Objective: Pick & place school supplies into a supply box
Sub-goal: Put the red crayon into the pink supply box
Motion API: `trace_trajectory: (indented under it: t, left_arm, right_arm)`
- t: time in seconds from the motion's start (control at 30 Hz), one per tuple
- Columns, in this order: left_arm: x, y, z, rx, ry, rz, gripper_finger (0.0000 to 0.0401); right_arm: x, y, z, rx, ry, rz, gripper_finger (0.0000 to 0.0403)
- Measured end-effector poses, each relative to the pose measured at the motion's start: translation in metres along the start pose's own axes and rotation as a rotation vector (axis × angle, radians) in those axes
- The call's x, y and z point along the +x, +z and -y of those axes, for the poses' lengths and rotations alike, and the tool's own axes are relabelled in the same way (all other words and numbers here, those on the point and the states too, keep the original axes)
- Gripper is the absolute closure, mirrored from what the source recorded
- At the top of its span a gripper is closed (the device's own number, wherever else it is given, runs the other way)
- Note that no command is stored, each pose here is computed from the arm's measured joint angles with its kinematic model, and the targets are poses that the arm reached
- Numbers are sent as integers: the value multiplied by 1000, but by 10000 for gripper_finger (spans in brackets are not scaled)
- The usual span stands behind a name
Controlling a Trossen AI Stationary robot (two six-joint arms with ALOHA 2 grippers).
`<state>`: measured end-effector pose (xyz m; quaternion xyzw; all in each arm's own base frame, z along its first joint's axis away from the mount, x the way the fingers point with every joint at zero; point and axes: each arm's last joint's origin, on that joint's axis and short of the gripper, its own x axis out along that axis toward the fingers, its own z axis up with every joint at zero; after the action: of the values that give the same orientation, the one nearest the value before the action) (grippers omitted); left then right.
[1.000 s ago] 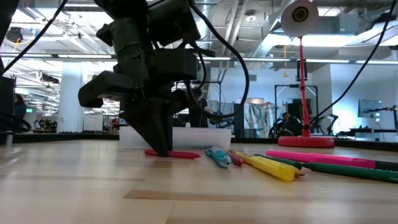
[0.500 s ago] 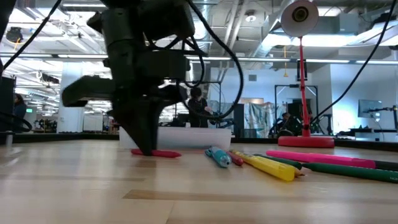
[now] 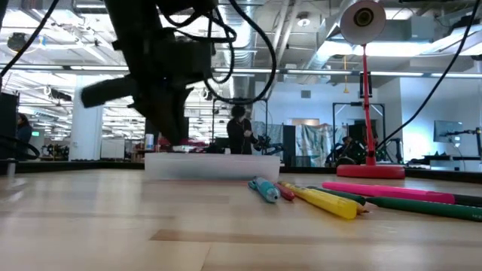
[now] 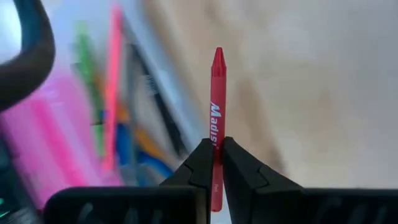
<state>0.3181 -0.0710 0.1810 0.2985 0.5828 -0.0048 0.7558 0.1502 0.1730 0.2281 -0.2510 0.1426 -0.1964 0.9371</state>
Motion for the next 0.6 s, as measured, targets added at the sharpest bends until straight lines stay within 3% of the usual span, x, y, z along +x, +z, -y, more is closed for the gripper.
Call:
trace_trajectory:
  t: [0.2, 0.6]
  left_arm:
    - [6, -5, -16, -41, 115, -48, 390]
    - [34, -33, -68, -184, 129, -138, 371]
  right_arm:
    - [0, 0, 0, 1, 0, 0, 317]
    - [0, 0, 0, 1, 0, 0, 317]
